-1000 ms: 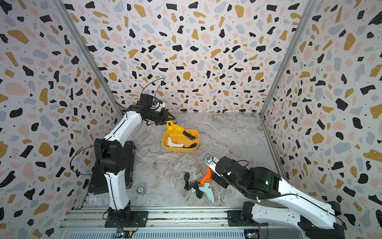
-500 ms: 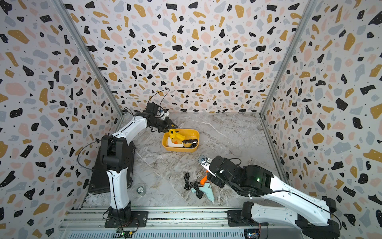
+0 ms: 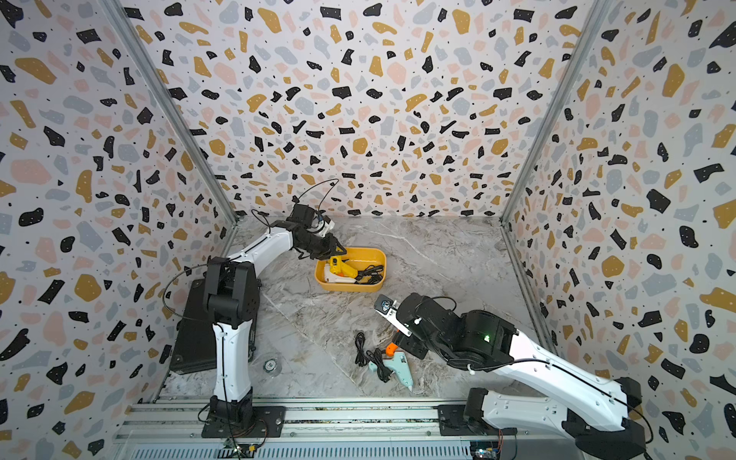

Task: Put the hot melt glue gun into the storage box
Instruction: Place the hot melt adhesive gun in the storage box.

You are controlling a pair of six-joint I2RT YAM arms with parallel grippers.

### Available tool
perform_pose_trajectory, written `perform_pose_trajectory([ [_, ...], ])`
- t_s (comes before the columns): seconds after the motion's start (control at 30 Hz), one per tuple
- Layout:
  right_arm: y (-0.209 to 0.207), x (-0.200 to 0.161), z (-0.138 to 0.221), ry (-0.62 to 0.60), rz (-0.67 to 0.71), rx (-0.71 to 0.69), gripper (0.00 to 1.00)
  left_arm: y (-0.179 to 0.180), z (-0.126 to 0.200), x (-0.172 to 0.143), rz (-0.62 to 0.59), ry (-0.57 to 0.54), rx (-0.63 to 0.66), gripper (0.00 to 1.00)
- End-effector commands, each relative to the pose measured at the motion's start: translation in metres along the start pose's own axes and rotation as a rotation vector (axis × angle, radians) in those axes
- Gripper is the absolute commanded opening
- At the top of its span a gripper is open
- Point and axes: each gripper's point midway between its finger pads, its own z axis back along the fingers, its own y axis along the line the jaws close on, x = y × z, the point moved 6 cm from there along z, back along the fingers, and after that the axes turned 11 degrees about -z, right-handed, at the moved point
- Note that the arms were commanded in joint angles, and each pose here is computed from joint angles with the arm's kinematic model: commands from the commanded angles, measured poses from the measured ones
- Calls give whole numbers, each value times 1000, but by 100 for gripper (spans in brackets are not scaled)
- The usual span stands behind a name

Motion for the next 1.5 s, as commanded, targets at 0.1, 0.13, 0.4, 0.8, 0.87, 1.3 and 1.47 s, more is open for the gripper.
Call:
perform_pose_trajectory([
  [0.1,-4,6,4,-7,2,7,62,19,-13,-15,-65,55,112,31],
  [0.13,-5,7,4,-6,-5,9,62,20,-13,-17,-67,58,116,33],
  [0.4,-6,6,1,5,-4,17,63,21,-12,-20,-91,73,169,46],
  [0.8,-7,9,-5,25,-11,34,63,16,0,-11,-146,94,244,61],
  [0.87,-10,10,-5,26,-15,27,63,15,1,-10,-152,92,251,63],
  [1.3,-11,11,-9,39,4,20,64,11,0,-5,-158,93,319,74],
  [1.47,-11,13,-12,46,8,20,64,7,0,-1,-168,92,350,79],
])
